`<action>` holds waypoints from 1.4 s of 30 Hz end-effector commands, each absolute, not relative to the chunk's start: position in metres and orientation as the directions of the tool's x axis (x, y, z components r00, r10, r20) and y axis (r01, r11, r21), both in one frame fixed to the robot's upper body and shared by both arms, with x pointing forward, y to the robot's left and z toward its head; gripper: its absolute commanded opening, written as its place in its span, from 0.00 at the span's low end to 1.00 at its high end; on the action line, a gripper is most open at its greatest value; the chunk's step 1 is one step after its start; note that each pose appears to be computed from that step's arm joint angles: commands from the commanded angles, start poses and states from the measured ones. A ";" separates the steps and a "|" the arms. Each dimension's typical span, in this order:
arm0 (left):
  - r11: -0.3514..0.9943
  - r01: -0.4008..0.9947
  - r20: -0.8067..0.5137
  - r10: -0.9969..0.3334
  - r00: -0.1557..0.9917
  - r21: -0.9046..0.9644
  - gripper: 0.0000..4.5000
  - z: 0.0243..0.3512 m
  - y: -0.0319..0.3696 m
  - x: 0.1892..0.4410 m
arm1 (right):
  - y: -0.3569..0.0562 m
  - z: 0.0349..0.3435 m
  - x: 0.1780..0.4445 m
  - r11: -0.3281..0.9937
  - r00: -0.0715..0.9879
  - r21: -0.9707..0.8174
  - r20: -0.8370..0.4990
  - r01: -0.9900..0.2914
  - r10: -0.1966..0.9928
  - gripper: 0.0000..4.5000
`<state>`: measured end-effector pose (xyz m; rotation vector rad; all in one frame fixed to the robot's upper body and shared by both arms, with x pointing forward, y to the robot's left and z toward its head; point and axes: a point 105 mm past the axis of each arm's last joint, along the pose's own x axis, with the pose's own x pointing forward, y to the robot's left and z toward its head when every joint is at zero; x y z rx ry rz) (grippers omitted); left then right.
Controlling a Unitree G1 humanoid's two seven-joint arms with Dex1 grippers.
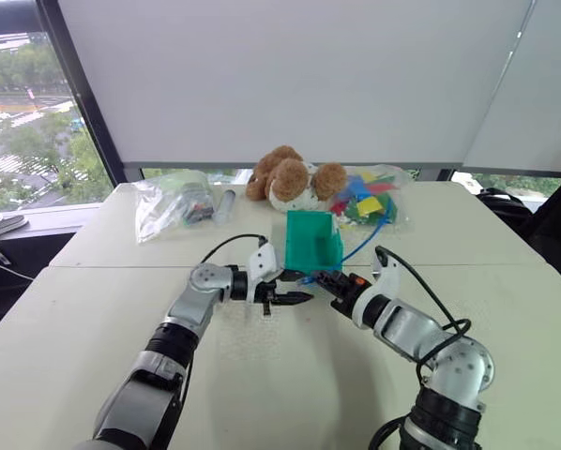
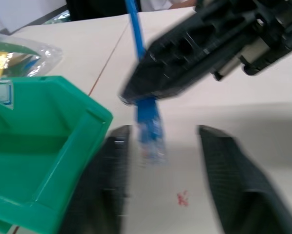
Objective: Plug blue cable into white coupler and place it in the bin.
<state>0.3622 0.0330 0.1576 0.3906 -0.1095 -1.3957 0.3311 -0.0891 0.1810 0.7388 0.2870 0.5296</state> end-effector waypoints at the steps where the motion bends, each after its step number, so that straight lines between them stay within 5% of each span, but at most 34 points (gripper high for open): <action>1: 0.136 0.928 -0.137 -0.971 0.194 0.348 0.98 0.171 0.046 0.360 | -0.092 0.203 0.330 0.613 0.827 0.668 0.005 -0.421 0.562 0.00; 7: 0.225 0.910 -0.132 -0.949 0.285 0.350 0.99 0.195 0.093 0.362 | -0.090 0.221 0.314 0.705 0.741 0.351 -0.043 -0.616 0.670 0.00; 11: 0.287 0.877 -0.177 -0.910 0.376 0.385 0.99 0.203 0.134 0.364 | -0.080 0.221 0.302 0.655 0.646 0.127 -0.109 -0.744 0.755 0.00; 21: 0.373 0.863 -0.330 -0.812 0.481 0.341 0.99 0.164 0.207 0.368 | -0.068 0.228 0.304 0.537 0.535 -0.014 -0.093 -0.844 0.839 0.00; 42: 0.356 0.902 -0.395 -0.814 0.427 0.243 0.99 0.109 0.196 0.379 | -0.069 0.226 0.299 0.531 0.533 -0.050 -0.105 -0.846 0.840 0.00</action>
